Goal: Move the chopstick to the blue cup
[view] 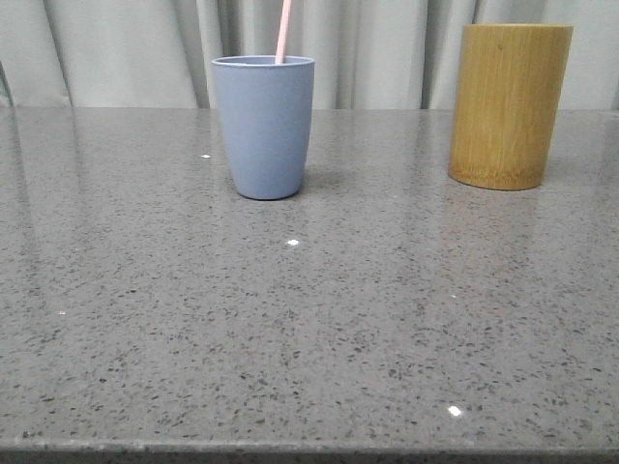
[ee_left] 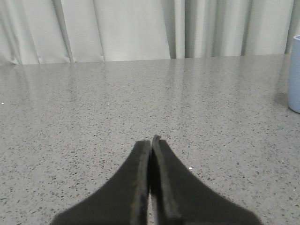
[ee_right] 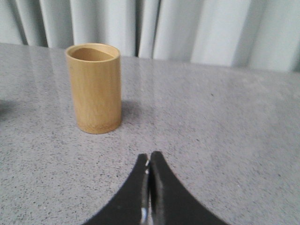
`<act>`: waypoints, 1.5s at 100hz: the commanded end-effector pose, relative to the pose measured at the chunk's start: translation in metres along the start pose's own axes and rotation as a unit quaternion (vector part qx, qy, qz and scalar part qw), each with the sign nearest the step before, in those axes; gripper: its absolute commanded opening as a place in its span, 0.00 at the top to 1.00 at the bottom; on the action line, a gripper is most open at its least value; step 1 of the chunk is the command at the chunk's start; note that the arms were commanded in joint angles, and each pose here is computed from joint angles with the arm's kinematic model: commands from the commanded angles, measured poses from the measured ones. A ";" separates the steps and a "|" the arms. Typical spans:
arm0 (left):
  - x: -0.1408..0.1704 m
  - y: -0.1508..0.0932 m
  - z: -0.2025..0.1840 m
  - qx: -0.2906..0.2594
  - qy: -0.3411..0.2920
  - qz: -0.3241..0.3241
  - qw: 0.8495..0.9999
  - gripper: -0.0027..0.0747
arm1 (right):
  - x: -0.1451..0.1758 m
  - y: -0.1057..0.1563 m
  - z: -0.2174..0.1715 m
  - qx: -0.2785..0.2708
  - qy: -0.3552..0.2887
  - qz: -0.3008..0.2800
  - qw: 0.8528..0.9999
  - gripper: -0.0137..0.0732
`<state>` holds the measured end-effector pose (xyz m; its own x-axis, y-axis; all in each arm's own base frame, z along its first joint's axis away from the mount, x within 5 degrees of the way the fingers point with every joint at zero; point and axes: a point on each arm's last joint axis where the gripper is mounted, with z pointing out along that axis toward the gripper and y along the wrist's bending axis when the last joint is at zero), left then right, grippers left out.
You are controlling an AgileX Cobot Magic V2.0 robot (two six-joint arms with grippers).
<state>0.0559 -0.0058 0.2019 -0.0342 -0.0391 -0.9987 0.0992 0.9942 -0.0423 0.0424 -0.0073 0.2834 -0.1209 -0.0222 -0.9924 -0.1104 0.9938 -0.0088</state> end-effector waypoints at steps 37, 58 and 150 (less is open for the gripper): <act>-0.006 0.000 -0.003 0.000 -0.051 -0.003 0.999 0.99 | 0.048 0.007 0.013 0.050 -0.112 0.020 0.992 0.92; -0.006 0.000 -0.003 0.000 -0.051 -0.003 0.999 0.99 | 0.068 0.007 0.020 0.054 -0.115 0.024 0.992 0.92; -0.006 0.000 -0.003 0.000 -0.051 -0.003 0.999 0.99 | 0.076 0.006 0.023 0.054 -0.104 0.024 0.993 0.92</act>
<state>0.0559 -0.0058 0.2017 -0.0356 -0.0390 -0.9986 0.0992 0.9942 -0.0423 0.0567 -0.0004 0.1960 -0.0237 0.0471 -0.9986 0.0036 0.9989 0.0470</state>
